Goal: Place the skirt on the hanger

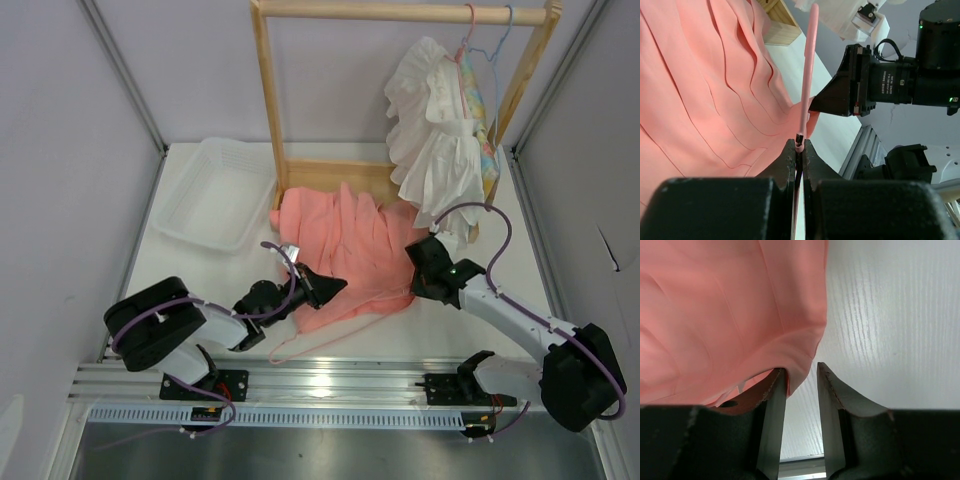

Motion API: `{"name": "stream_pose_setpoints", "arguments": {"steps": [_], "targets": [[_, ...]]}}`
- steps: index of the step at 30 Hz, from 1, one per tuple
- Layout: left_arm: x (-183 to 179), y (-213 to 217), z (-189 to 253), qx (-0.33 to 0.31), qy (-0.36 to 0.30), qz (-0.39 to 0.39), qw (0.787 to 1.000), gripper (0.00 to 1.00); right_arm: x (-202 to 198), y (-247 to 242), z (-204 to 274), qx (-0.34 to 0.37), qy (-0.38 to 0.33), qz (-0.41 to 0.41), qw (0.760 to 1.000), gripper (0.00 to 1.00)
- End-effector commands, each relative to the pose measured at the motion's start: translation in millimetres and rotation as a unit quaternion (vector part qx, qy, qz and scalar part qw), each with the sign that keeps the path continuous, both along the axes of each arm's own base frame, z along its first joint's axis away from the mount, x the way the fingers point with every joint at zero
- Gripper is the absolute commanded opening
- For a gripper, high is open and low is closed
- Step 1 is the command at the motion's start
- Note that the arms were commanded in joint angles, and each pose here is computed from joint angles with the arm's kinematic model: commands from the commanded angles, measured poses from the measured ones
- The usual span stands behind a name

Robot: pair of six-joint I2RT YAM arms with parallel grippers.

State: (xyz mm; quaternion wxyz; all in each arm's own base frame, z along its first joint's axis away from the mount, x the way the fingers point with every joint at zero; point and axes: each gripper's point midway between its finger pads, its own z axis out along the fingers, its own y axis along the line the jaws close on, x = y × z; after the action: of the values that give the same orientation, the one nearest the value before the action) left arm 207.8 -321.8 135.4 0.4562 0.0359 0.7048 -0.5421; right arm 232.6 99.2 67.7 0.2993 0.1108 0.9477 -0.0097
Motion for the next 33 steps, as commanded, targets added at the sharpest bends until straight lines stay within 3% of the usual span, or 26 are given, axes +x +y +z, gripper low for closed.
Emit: {"name": "stream_pose_setpoints", "arguments": {"steps": [1, 9, 33], "targets": [[-10, 0, 97, -0.158, -0.117, -0.018, 0.980, 0.00, 13, 7, 6, 0.016, -0.023, 0.010, 1.000, 0.34], [-14, 2, 104, -0.174, -0.126, -0.024, 0.976, 0.00, 14, 2, 3, 0.025, -0.019, 0.000, 1.000, 0.27], [-22, 11, 132, -0.193, -0.172, -0.024, 0.966, 0.00, 4, 6, -8, 0.046, 0.020, 0.006, 0.999, 0.22]]}}
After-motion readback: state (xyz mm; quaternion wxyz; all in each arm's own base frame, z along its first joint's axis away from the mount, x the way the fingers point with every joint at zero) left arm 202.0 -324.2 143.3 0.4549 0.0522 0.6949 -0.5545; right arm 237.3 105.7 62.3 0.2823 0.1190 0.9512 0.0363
